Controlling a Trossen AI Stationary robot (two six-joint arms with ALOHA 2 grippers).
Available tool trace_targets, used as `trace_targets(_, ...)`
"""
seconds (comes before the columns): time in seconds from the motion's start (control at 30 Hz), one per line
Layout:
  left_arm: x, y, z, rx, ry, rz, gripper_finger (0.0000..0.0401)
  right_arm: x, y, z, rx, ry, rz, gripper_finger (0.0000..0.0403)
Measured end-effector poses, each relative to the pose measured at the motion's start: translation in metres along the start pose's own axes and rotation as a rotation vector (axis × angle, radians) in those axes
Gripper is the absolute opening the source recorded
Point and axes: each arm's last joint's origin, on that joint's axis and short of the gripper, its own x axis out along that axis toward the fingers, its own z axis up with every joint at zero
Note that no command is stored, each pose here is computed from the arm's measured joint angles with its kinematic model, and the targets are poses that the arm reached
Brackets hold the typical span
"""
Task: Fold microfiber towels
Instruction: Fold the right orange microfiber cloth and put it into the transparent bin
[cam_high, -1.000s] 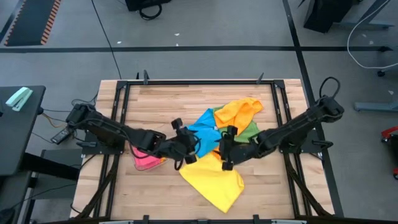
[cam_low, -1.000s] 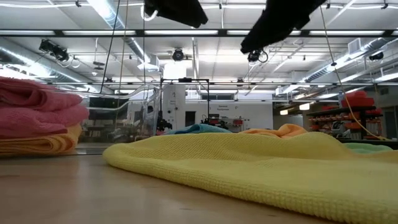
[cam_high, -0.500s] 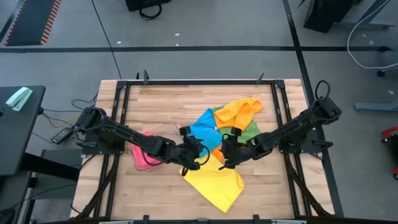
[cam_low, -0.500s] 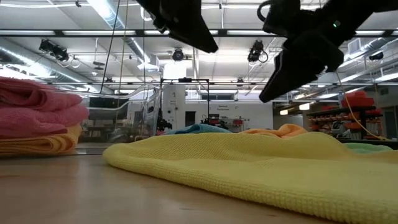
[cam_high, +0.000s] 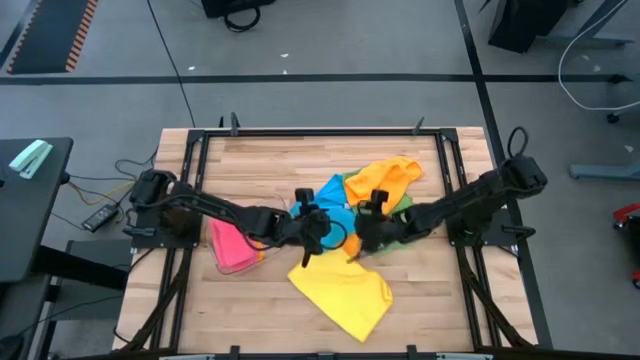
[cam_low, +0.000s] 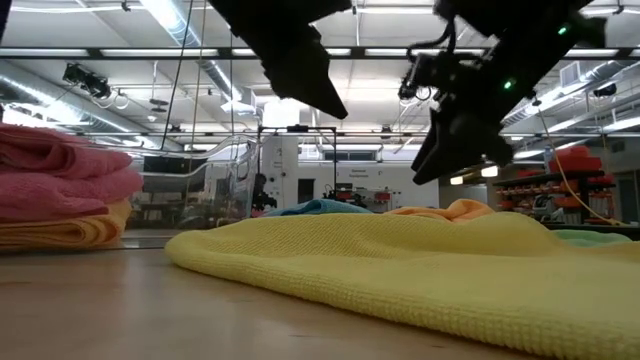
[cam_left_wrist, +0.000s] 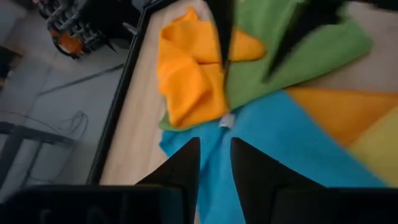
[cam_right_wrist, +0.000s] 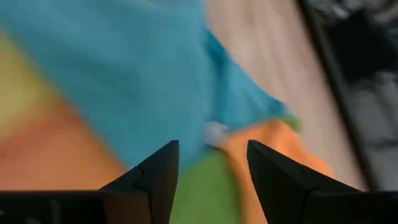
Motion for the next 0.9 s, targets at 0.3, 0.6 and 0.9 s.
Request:
trace_targets(0.3,0.022,0.028,-0.010,0.202,0.087,0.049,0.0072,0.036,-0.053,-0.019,-0.071,0.249,-0.006,0.0197)
trace_targets(0.6,0.043,0.057,-0.018,0.357,0.127,0.035,0.0054,0.045,-0.069,-0.027,-0.218,0.323,0.019,0.0197)
trace_targets(0.9,0.060,0.084,-0.027,0.334,0.134,-0.003,0.0055,0.049,-0.067,-0.013,-0.285,0.154,0.097,0.0197)
